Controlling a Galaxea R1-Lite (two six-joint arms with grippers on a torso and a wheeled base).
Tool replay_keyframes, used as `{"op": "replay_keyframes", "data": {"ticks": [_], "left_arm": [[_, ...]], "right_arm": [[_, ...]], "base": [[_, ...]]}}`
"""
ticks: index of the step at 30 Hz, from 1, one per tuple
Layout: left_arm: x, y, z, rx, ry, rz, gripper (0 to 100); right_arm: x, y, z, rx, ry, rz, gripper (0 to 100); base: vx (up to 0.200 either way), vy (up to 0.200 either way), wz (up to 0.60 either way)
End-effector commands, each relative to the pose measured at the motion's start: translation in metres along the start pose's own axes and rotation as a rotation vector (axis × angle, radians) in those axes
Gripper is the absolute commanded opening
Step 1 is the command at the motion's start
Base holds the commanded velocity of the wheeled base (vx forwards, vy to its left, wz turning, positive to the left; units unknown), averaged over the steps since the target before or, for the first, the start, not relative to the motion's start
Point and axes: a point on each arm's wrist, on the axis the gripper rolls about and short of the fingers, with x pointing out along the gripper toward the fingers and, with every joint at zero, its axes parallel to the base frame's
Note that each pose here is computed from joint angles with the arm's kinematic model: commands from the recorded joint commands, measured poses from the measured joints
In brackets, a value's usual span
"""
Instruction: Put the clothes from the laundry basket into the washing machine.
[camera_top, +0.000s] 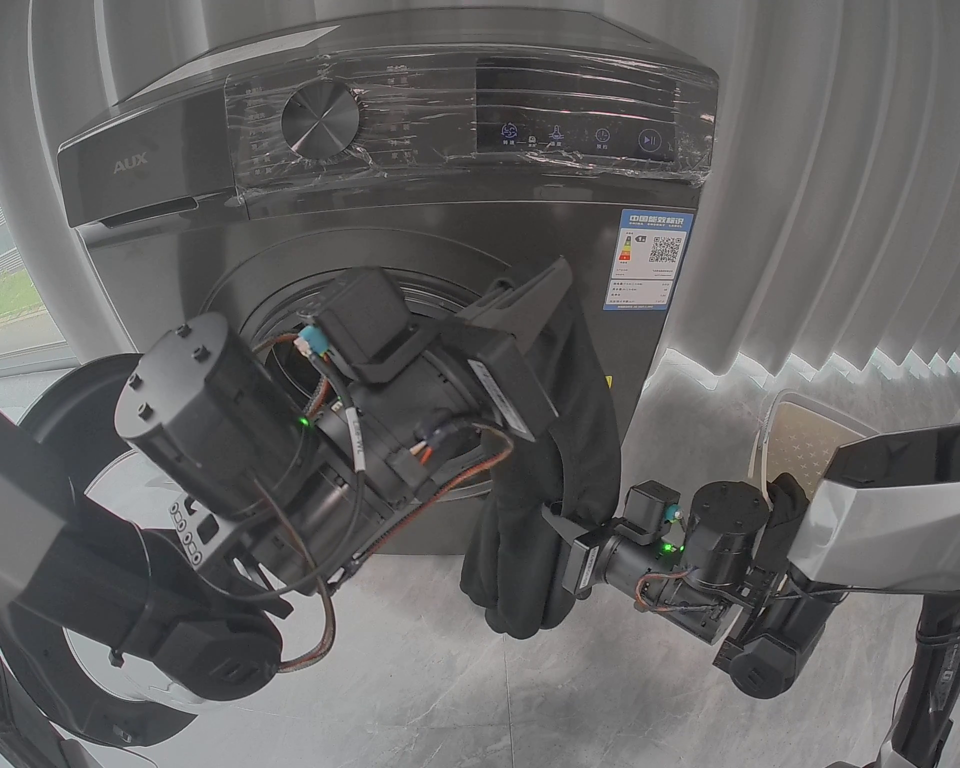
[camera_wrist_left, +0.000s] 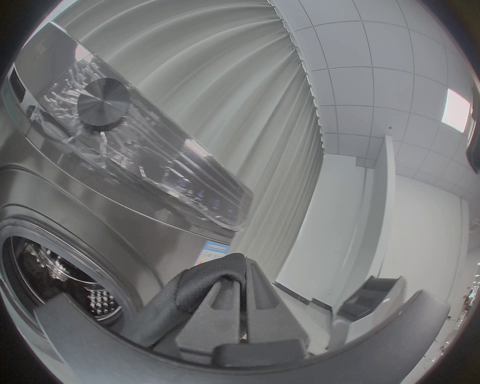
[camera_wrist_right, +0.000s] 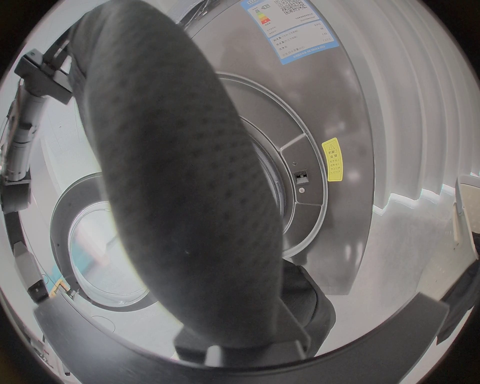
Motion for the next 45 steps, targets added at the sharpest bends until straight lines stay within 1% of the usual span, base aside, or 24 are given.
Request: {"op": "replay_keyframes", "data": {"ticks": [1, 3, 5, 6, 8, 11, 12, 13, 14, 15, 17, 19, 22, 24, 26, 29, 34, 35, 38, 39, 41, 42, 43, 45], "left_arm": [[0.001, 0.034, -0.005, 0.040, 0.008, 0.109, 0], [0.000, 0.047, -0.009, 0.053, 0.017, 0.142, 0], [-0.001, 0.053, -0.009, 0.060, 0.019, 0.159, 0], [-0.001, 0.059, -0.012, 0.064, 0.027, 0.174, 0], [0.000, 0.064, -0.017, 0.068, 0.037, 0.189, 0], [-0.001, 0.072, -0.026, 0.073, 0.058, 0.209, 0], [-0.001, 0.072, -0.026, 0.073, 0.058, 0.209, 0], [0.001, 0.075, -0.033, 0.073, 0.069, 0.214, 0], [0.001, 0.078, -0.036, 0.074, 0.073, 0.221, 0], [0.001, 0.080, -0.037, 0.077, 0.075, 0.223, 0], [-0.001, 0.089, -0.048, 0.084, 0.097, 0.244, 0], [-0.002, 0.092, -0.055, 0.083, 0.114, 0.250, 0], [-0.003, 0.093, -0.063, 0.080, 0.122, 0.249, 0], [-0.003, 0.093, -0.065, 0.080, 0.124, 0.248, 0], [-0.008, 0.092, -0.073, 0.076, 0.148, 0.246, 0], [-0.016, 0.082, -0.082, 0.063, 0.200, 0.232, 0], [-0.021, 0.078, -0.083, 0.058, 0.219, 0.224, 0], [-0.021, 0.078, -0.083, 0.058, 0.218, 0.222, 100], [-0.022, 0.077, -0.082, 0.056, 0.218, 0.222, 100], [-0.029, 0.072, -0.081, 0.050, 0.235, 0.218, 100], [-0.044, 0.060, -0.069, 0.039, 0.252, 0.194, 100], [-0.046, 0.059, -0.067, 0.037, 0.256, 0.190, 100], [-0.056, 0.052, -0.061, 0.023, 0.274, 0.160, 100], [-0.068, 0.045, -0.054, 0.018, 0.293, 0.131, 100]], "right_arm": [[-0.033, 0.011, 0.021, -0.008, -0.019, 0.033, 0], [-0.051, 0.018, 0.031, -0.012, -0.030, 0.066, 0], [-0.062, 0.024, 0.038, -0.014, -0.040, 0.100, 0], [-0.074, 0.030, 0.045, -0.020, -0.054, 0.145, 0], [-0.088, 0.035, 0.052, -0.032, -0.063, 0.188, 0], [-0.105, 0.042, 0.052, -0.036, -0.048, 0.252, 0], [-0.105, 0.042, 0.052, -0.036, -0.048, 0.252, 0], [-0.115, 0.047, 0.050, -0.037, -0.026, 0.307, 0], [-0.119, 0.049, 0.048, -0.038, -0.014, 0.326, 0], [-0.120, 0.049, 0.048, -0.038, -0.012, 0.330, 0], [-0.125, 0.051, 0.049, -0.036, -0.014, 0.350, 0], [-0.127, 0.052, 0.054, -0.036, -0.037, 0.360, 0], [-0.130, 0.053, 0.062, -0.038, -0.066, 0.395, 0], [-0.130, 0.053, 0.065, -0.038, -0.081, 0.397, 0], [-0.126, 0.052, 0.072, -0.038, -0.115, 0.387, 0], [-0.122, 0.049, 0.080, -0.041, -0.151, 0.374, 0], [-0.121, 0.049, 0.081, -0.042, -0.156, 0.373, 0], [-0.121, 0.049, 0.082, -0.042, -0.158, 0.372, 0], [-0.121, 0.047, 0.082, -0.042, -0.158, 0.364, 0], [-0.120, 0.042, 0.083, -0.042, -0.163, 0.340, 0], [-0.117, 0.032, 0.089, -0.047, -0.188, 0.296, 0], [-0.117, 0.030, 0.089, -0.047, -0.188, 0.289, 0], [-0.116, 0.023, 0.094, -0.050, -0.207, 0.259, 0], [-0.113, 0.018, 0.100, -0.053, -0.233, 0.242, 0]], "base": [[0.000, 0.000, 0.00], [0.000, 0.000, 0.00], [0.000, 0.000, 0.00], [0.000, 0.000, 0.00], [0.000, 0.000, 0.00], [0.000, 0.000, 0.00], [0.000, 0.000, 0.00], [0.000, 0.000, 0.00], [0.000, 0.000, 0.00], [0.000, 0.000, 0.00], [0.000, 0.000, 0.00], [0.000, 0.000, 0.00], [0.000, 0.000, 0.00], [0.000, 0.000, 0.00], [0.000, 0.000, 0.00], [0.000, 0.000, 0.00], [0.000, 0.000, 0.00], [0.000, 0.000, 0.00], [0.000, 0.000, 0.00], [0.000, 0.000, 0.00], [0.000, 0.000, 0.00], [0.000, 0.000, 0.00], [0.000, 0.000, 0.00], [0.000, 0.000, 0.00]]}}
